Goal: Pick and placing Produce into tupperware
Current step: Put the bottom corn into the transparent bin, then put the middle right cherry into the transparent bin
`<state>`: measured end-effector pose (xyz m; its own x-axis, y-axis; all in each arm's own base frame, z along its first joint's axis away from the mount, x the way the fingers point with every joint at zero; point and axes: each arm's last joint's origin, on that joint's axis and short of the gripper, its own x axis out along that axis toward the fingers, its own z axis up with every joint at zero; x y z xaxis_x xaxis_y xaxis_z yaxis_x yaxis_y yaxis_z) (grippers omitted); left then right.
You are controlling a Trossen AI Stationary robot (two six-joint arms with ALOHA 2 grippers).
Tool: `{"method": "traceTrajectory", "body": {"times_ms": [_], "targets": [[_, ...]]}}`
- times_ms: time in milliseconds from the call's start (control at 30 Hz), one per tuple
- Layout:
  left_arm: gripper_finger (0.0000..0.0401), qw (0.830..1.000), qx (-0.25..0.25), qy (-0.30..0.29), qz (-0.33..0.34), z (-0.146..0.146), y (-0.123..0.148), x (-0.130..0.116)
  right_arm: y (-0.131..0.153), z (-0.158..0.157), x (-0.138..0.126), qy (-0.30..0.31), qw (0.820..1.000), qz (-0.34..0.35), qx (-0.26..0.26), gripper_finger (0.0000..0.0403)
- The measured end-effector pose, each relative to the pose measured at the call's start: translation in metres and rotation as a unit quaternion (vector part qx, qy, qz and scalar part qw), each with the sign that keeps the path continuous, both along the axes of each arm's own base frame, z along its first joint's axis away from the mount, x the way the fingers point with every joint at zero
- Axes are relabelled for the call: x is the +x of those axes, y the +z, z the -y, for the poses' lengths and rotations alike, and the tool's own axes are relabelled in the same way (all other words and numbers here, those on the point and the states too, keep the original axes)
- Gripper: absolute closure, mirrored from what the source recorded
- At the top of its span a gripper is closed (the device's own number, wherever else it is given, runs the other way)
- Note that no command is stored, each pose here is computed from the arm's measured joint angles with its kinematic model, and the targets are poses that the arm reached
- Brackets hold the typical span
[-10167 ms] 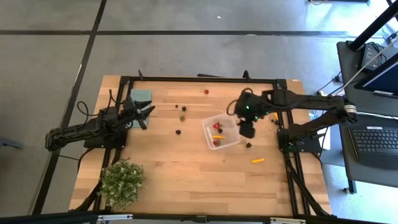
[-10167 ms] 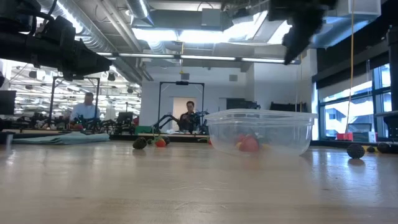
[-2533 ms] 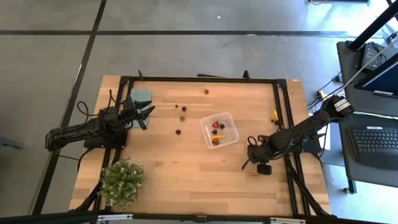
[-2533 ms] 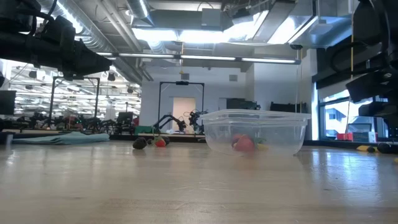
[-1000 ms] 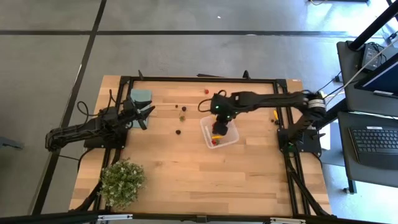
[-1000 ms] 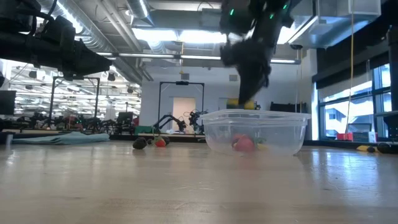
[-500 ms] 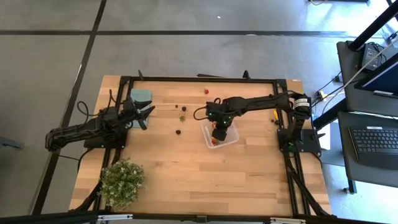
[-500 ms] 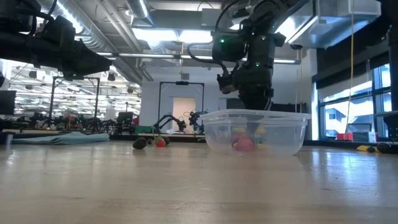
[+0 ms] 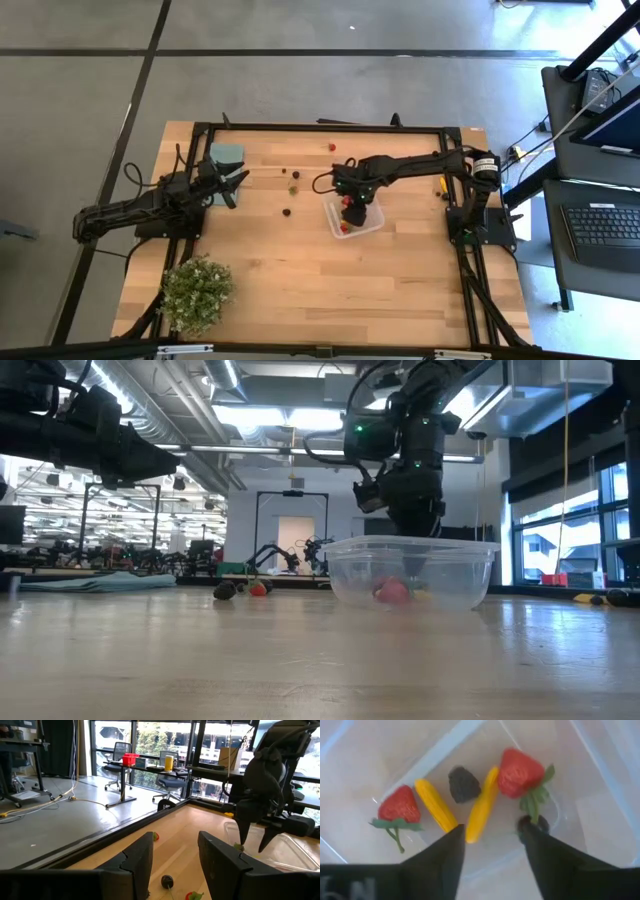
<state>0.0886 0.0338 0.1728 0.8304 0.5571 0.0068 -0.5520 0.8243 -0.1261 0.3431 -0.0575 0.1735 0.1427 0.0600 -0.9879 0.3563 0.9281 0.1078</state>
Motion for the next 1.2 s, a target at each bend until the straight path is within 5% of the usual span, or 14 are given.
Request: {"method": "traceTrajectory", "body": {"times_ms": [267,500,800,1000,1200], "targets": [[0.0252,1.0,0.0,0.0,0.0,0.0,0.0,0.0,0.012,-0.002,-0.003,-0.023,0.999,-0.037,0.018,0.0097],[0.0252,1.0,0.0,0.0,0.0,0.0,0.0,0.0,0.054,0.001,-0.002,-0.027,0.999,-0.03,-0.002,0.0092],[0.0252,1.0,0.001,0.0,-0.001,0.0,0.0,0.0,0.102,0.003,-0.053,-0.052,0.987,-0.112,-0.104,0.0092],[0.0252,1.0,0.001,0.0,-0.001,0.0,0.0,0.0,0.099,0.001,-0.077,-0.106,0.974,-0.173,-0.098,0.0092],[0.0252,1.0,0.001,0.0,-0.001,0.0,0.0,0.0,0.075,0.021,-0.099,-0.171,0.953,-0.247,-0.025,0.0092]]}}
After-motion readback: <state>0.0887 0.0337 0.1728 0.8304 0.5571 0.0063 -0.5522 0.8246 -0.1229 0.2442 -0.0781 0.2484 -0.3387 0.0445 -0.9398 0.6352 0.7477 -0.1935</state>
